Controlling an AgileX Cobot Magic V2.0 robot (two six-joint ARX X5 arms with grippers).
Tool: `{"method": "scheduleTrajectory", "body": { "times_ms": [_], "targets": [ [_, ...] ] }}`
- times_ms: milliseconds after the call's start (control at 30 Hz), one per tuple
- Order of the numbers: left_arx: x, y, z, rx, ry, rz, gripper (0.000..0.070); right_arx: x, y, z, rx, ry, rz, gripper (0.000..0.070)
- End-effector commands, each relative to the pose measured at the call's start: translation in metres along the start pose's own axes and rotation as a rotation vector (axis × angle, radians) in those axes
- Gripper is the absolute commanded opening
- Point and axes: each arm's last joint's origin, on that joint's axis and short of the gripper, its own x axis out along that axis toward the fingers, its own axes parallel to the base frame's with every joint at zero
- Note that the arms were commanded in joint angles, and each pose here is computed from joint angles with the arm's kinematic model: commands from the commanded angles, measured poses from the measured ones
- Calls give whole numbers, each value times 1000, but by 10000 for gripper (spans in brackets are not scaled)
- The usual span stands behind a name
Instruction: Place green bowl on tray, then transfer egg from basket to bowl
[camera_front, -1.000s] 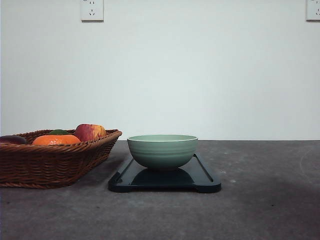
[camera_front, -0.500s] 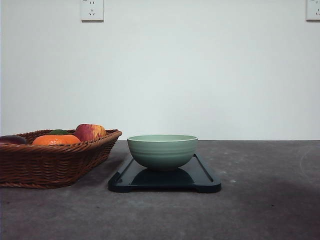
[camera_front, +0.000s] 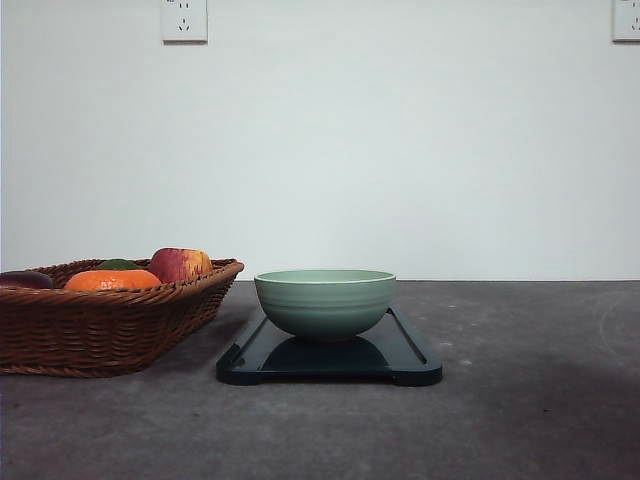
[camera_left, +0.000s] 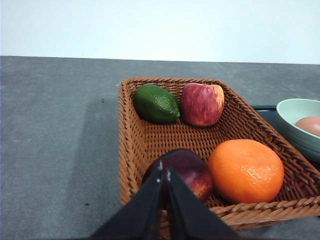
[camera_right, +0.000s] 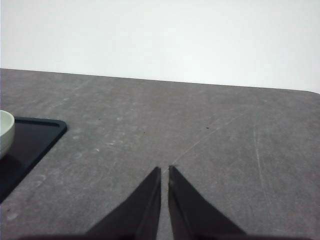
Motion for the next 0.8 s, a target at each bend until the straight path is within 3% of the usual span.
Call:
{"method": "scheduleTrajectory", "body": {
  "times_ms": [0,767],
  "targets": [
    [2,1,-5,9,7,1,0,0,0,0,10,-8,1,19],
    [2,1,-5,9,7,1,0,0,0,0,10,-8,1,19]
  ]
}}
